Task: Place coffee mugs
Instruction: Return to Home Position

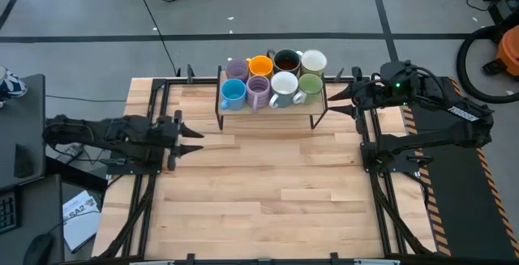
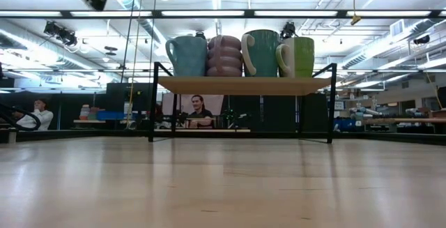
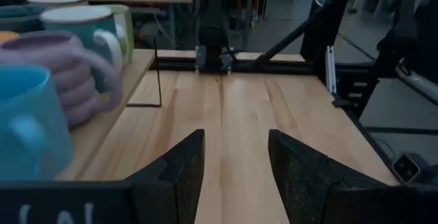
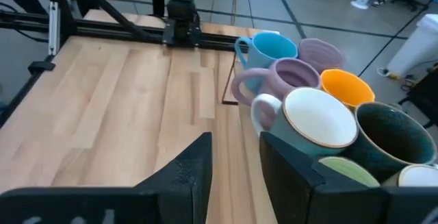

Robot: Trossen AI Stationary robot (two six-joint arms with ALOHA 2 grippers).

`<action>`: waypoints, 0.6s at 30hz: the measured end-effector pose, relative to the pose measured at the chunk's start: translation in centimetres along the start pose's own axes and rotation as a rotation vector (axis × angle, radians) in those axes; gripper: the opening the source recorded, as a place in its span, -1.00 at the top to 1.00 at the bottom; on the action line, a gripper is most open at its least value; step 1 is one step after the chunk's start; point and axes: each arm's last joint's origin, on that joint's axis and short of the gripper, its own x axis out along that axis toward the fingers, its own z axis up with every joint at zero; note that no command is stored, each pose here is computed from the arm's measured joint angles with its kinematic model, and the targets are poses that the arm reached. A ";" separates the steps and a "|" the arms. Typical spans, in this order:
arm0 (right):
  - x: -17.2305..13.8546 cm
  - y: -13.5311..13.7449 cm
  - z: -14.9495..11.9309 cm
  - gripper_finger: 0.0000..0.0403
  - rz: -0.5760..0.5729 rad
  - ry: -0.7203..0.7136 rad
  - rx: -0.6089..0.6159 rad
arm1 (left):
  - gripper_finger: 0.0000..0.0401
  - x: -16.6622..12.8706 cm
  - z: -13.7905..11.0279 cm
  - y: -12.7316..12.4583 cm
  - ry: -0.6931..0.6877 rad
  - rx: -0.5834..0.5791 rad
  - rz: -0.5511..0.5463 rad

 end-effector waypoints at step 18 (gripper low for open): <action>4.4 0.8 -6.0 0.36 -0.021 -0.104 0.077 | 0.16 -3.1 -8.6 1.1 -0.151 -0.029 -0.012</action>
